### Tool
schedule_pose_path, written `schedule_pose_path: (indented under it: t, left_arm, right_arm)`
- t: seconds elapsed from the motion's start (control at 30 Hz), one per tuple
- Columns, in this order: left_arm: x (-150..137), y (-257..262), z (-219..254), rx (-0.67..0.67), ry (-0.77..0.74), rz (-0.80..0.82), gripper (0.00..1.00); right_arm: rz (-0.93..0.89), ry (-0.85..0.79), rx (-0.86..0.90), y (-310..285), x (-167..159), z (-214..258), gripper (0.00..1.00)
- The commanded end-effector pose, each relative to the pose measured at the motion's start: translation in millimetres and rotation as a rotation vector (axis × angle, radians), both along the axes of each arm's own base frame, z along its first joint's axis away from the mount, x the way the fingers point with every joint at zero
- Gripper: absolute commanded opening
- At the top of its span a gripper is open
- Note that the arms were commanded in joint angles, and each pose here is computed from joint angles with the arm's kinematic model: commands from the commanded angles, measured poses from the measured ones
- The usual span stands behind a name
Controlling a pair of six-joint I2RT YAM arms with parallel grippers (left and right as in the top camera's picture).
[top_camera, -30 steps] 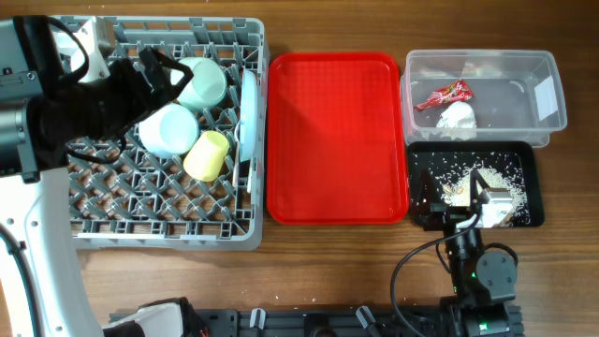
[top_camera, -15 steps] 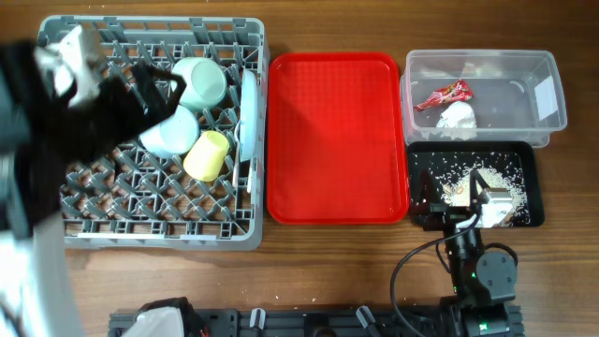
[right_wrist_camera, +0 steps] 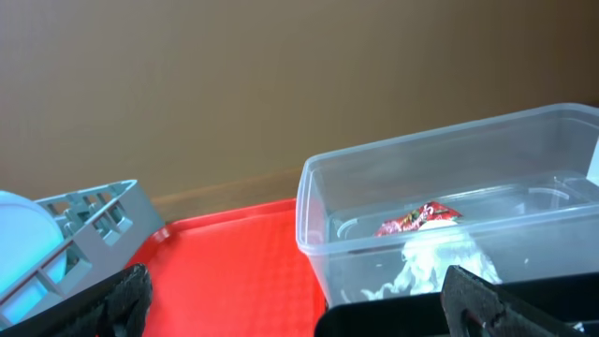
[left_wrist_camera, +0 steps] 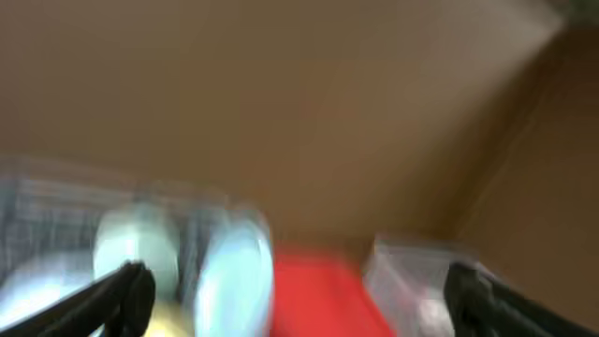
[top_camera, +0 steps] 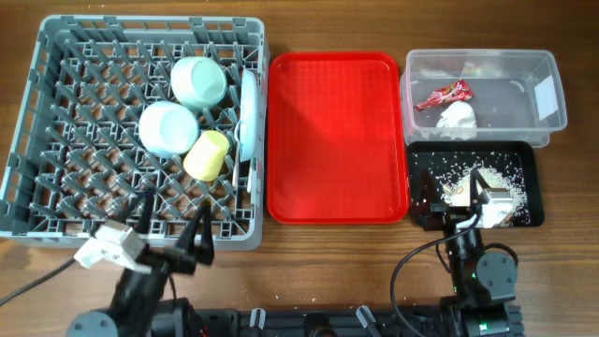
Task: Sort waste into correct bins and load items into the dishwasher rack
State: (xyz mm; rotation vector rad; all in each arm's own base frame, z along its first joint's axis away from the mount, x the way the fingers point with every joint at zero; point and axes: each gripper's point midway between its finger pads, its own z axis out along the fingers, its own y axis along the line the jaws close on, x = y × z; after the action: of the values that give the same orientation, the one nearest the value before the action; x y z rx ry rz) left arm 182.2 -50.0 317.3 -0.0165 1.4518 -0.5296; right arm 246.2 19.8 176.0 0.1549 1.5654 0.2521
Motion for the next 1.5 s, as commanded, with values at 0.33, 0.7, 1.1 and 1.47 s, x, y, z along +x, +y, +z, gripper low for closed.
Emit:
schedule_pose_path:
  t: [0.33,0.7,1.1,1.47]
  left_arm:
    - [62.7,24.1,-131.0,-0.027,0.103,0.16,1.0]
    - [65.1,30.2,-170.2,-0.01,0.266,0.198,1.0]
    - [65.1,30.6,-170.0,-0.01,0.265,0.2,1.0]
    - [63.5,36.9,-158.7,-0.018,0.215,0.225,1.0]
  right_arm:
    - [0.013,-0.012,-0.007,2.6,-0.6,2.5,1.0]
    - [0.013,-0.012,-0.007,2.6,-0.6,2.5,1.0]
    - [0.013,-0.012,-0.006,2.6,-0.5,2.4,1.0]
    - [0.013,-0.011,-0.007,2.6,-0.5,2.3,0.99]
